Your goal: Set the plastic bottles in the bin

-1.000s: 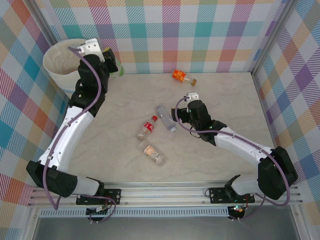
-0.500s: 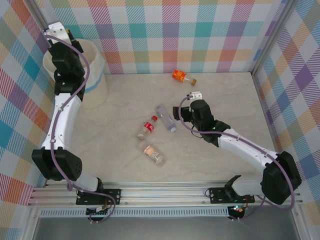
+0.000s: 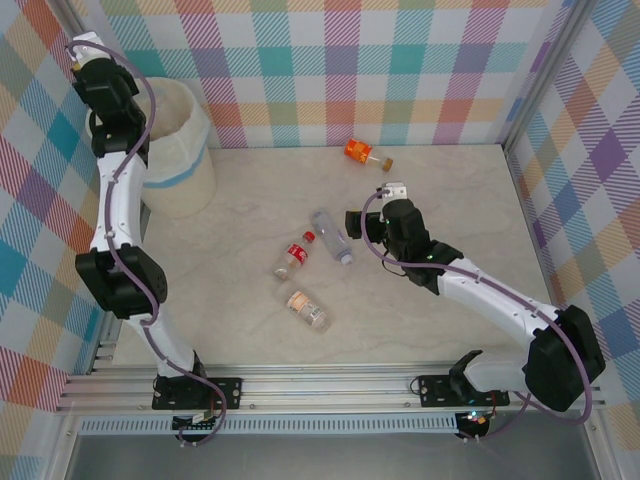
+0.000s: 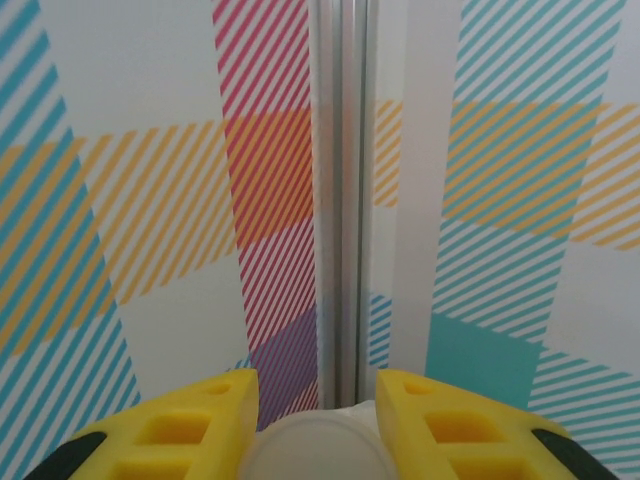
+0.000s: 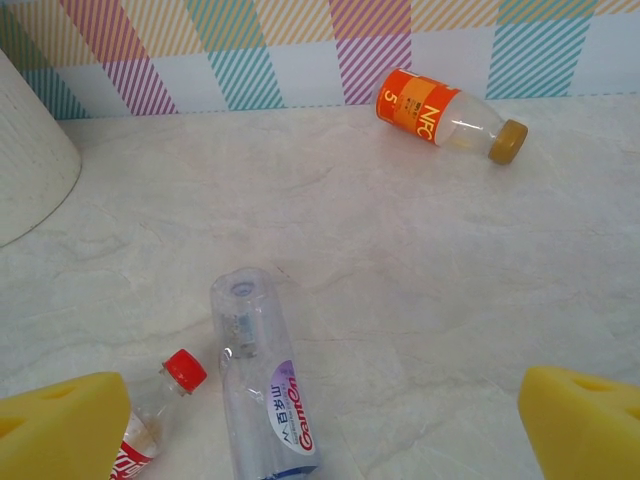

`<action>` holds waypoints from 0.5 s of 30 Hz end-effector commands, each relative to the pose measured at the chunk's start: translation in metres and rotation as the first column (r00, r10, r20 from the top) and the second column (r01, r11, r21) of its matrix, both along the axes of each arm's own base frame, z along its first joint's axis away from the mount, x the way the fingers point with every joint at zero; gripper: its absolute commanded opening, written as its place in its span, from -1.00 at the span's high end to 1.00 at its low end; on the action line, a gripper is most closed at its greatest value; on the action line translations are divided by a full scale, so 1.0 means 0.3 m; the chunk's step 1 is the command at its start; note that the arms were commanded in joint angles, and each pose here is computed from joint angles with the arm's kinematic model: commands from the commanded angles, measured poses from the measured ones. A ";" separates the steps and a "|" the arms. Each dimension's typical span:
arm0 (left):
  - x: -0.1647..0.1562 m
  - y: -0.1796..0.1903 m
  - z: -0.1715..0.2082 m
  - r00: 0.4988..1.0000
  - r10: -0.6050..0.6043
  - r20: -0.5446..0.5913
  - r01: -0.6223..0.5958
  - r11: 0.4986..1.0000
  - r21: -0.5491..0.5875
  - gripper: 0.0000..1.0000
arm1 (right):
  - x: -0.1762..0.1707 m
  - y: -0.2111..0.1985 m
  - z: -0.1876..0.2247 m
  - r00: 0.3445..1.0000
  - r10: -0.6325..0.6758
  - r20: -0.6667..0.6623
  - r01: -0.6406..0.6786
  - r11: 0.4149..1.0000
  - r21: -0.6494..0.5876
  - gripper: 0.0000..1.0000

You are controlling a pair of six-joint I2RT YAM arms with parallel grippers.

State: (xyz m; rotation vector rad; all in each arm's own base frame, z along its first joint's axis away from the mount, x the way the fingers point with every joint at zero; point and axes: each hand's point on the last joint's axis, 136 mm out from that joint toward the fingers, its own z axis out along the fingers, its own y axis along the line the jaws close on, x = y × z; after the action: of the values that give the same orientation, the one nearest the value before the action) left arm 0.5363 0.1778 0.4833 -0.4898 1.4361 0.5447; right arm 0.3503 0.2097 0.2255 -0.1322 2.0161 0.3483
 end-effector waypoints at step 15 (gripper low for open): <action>-0.069 0.008 -0.035 0.998 -0.041 -0.041 0.035 0.991 -0.132 -1.00 | 0.013 0.025 0.008 1.000 0.019 0.009 -0.019 1.000 0.004 -0.99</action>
State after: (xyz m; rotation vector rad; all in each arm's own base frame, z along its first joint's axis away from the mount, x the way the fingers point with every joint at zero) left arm 0.5331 0.1943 0.4438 -0.5519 1.5826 0.5603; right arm 0.3512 0.2120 0.2191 -0.1427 2.0317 0.3460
